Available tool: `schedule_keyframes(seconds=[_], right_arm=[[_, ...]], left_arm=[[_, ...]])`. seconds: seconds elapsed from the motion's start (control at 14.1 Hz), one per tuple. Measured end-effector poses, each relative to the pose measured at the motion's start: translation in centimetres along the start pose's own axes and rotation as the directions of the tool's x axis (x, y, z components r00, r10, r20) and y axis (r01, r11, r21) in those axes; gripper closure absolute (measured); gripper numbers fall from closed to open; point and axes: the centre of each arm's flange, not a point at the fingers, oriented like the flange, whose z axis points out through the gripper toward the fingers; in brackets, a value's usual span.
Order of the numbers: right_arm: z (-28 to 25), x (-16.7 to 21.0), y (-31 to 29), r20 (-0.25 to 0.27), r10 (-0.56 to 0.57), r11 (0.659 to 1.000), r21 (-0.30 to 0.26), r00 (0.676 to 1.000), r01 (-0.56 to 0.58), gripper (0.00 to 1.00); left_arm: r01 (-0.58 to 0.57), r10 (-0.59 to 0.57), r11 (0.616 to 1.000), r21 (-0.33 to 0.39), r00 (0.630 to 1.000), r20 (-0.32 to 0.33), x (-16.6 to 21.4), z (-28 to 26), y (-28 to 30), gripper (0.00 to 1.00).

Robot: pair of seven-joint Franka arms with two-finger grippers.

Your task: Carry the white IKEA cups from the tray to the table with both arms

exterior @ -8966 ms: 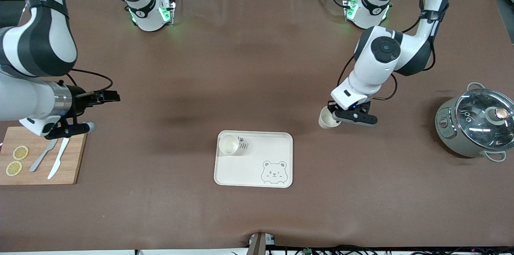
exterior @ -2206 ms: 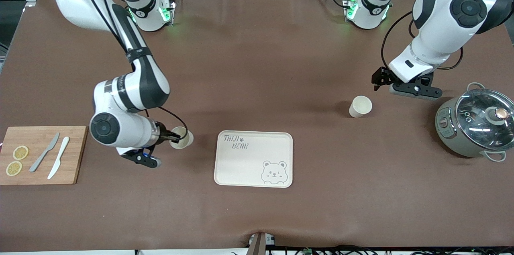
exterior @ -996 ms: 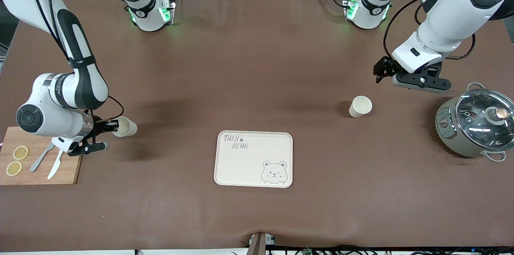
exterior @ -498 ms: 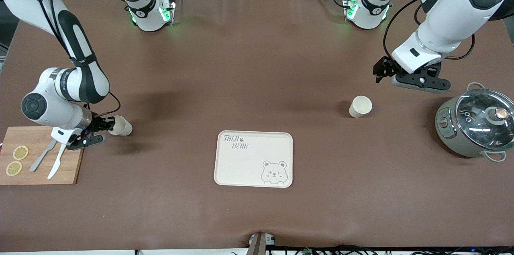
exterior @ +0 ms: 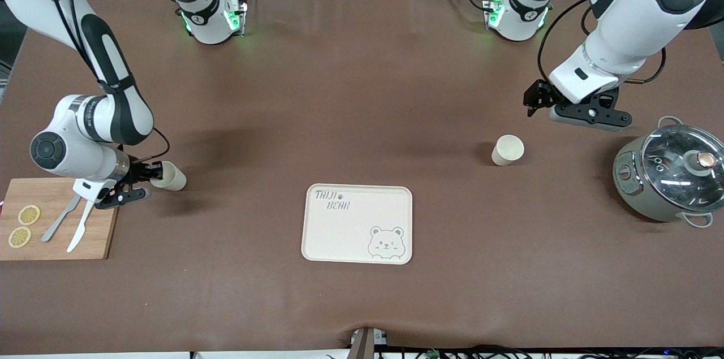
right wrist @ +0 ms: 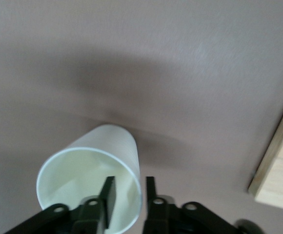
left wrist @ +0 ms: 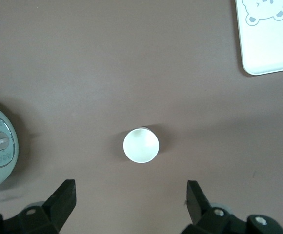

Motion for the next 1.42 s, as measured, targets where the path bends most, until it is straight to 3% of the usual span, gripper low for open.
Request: schedule_keyframes(seconds=[0.43, 0.64, 1.07, 1.42], right_arm=[[-5.8, 1.3, 0.6, 0.068, -0.003, 1.000, 0.025, 0.998, 0.002, 0.01], [-12.8, 2.4, 0.6, 0.093, -0.011, 0.999, 0.036, 0.996, 0.008, 0.00], [-20.0, 3.8, -1.1, 0.034, -0.046, 0.999, 0.019, 0.998, 0.046, 0.00], [-29.1, 4.0, -0.8, -0.110, -0.045, 0.998, -0.043, 0.993, 0.041, 0.00]], left_arm=[[-0.001, 0.001, 1.000, 0.000, 1.000, 0.007, 0.1, 0.3, 0.3, 0.00], [-0.001, 0.001, 1.000, 0.000, 1.000, 0.007, 0.1, 0.3, 0.3, 0.00], [-0.001, 0.001, 1.000, 0.000, 1.000, 0.007, 0.1, 0.4, 0.3, 0.00], [-0.002, 0.002, 1.000, 0.000, 1.000, 0.007, 0.1, 0.4, 0.3, 0.00]])
